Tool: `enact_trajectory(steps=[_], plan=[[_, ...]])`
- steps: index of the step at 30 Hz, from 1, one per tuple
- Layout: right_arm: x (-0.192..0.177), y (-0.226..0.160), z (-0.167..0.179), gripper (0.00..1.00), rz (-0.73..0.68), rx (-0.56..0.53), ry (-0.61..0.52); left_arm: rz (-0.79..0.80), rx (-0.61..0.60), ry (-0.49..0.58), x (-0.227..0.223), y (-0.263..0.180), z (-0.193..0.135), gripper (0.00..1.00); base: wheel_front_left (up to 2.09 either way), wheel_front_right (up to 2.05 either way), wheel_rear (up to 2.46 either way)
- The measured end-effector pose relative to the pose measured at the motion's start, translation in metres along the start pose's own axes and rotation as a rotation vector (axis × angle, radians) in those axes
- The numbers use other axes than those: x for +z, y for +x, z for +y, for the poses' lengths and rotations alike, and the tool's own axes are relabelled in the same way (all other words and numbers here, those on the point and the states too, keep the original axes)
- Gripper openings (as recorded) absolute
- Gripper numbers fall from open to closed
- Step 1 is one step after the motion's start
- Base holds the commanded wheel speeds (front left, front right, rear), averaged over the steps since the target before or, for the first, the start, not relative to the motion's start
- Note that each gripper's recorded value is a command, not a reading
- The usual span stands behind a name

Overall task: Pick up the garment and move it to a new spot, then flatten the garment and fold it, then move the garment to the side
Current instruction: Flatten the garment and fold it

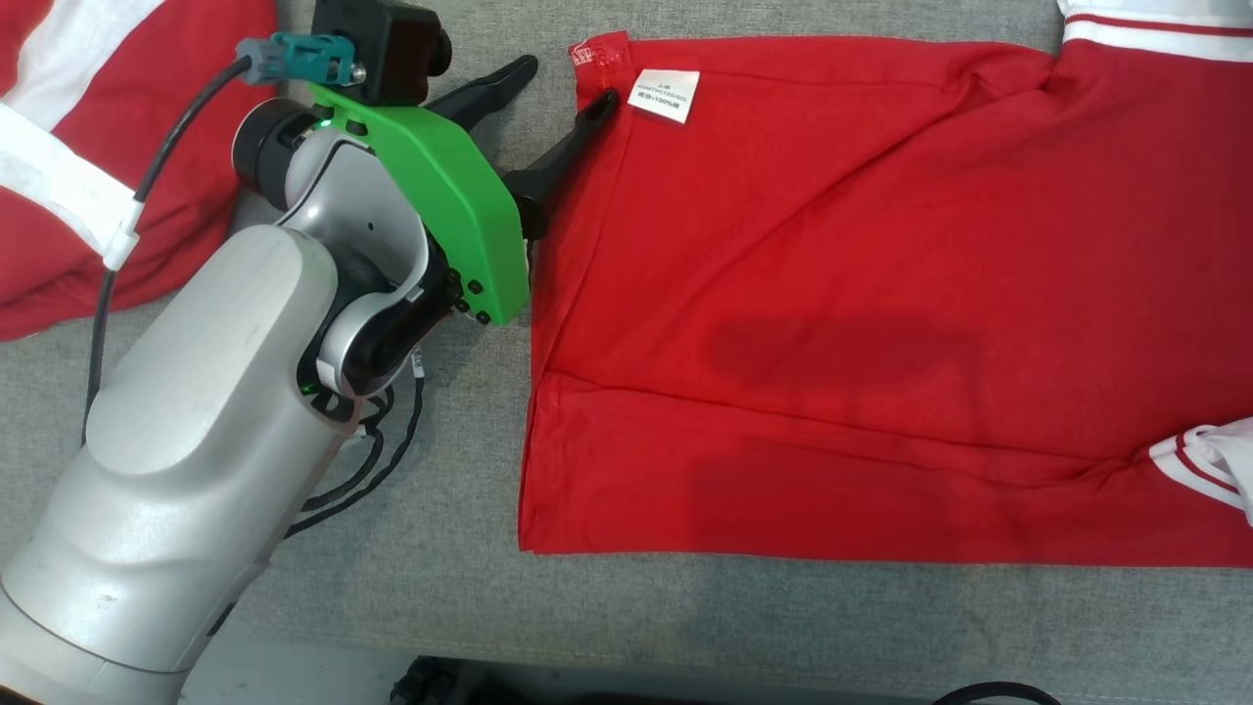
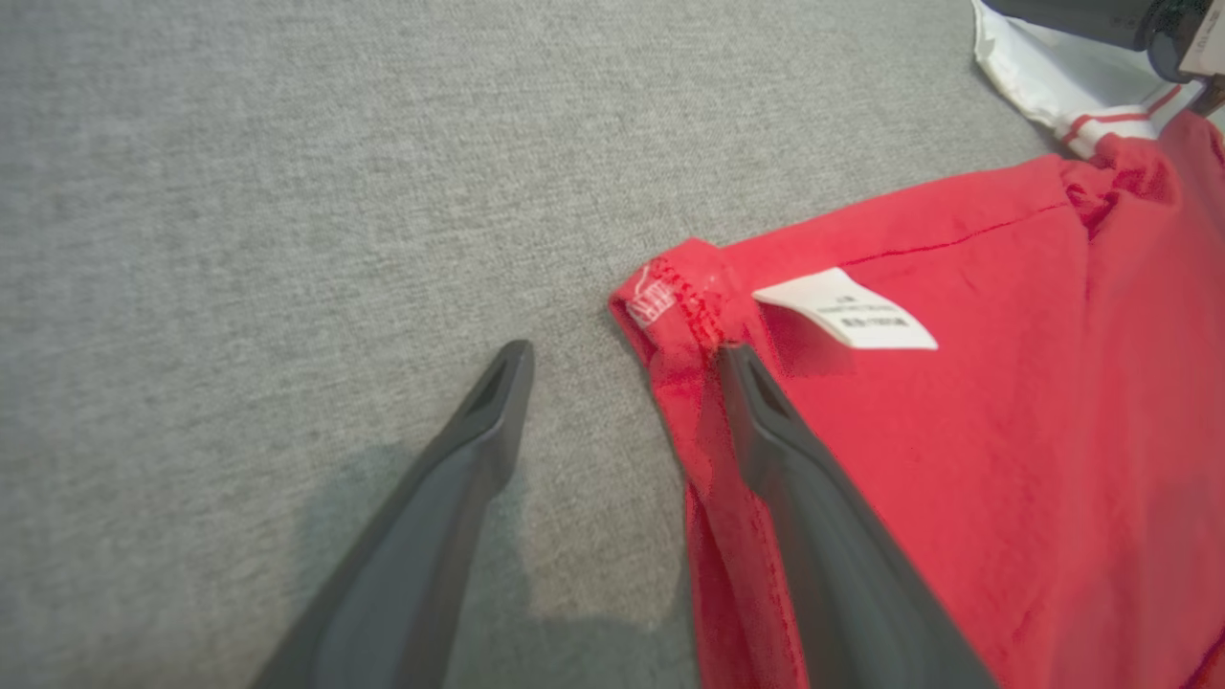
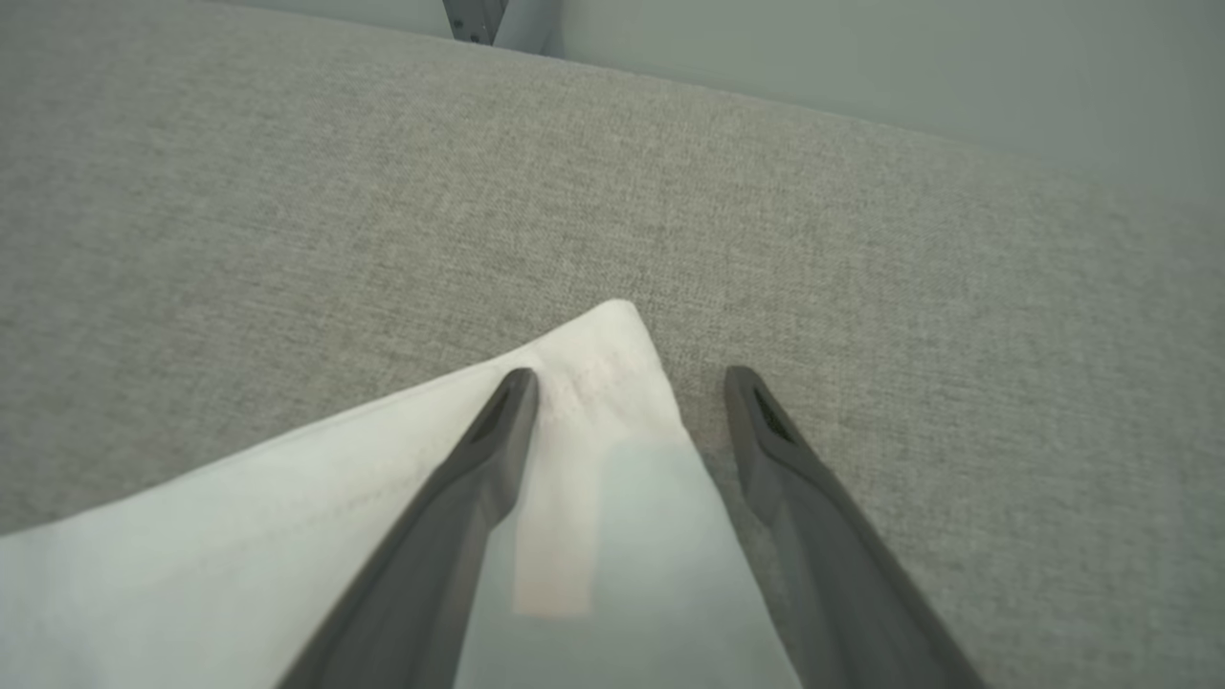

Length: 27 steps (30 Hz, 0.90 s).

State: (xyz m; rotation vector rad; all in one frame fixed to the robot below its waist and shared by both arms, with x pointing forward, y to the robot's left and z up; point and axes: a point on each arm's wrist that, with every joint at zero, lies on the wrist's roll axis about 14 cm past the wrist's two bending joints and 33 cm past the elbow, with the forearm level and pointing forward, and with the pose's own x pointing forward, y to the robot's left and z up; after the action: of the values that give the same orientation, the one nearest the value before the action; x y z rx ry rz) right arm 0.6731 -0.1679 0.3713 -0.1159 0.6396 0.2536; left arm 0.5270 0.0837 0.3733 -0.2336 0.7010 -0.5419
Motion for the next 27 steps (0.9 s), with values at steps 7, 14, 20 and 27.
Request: enact_trajectory(steps=[7, 14, 20, 27], plan=[[-0.006, -0.001, 0.0, 1.0, 0.012, 0.003, 0.003, -0.021, -0.048, -0.015, 0.011, 0.001, -0.012, 1.0, 0.0, 0.0, 0.0], [-0.014, -0.001, 0.001, 0.0, 0.023, 0.009, -0.004, 0.015, -0.067, -0.046, 0.004, 0.01, -0.016, 0.51, 0.0, 0.0, 0.0], [-0.007, -0.009, 0.0, 0.0, -0.04, 0.017, 0.027, -0.044, -0.045, -0.06, 0.013, 0.015, -0.007, 0.0, 0.0, 0.0, 0.0], [0.011, -0.035, -0.02, 0.0, -0.146, -0.016, 0.04, -0.088, -0.012, -0.06, 0.021, 0.004, 0.001, 0.0, 0.0, 0.0, 0.0]])
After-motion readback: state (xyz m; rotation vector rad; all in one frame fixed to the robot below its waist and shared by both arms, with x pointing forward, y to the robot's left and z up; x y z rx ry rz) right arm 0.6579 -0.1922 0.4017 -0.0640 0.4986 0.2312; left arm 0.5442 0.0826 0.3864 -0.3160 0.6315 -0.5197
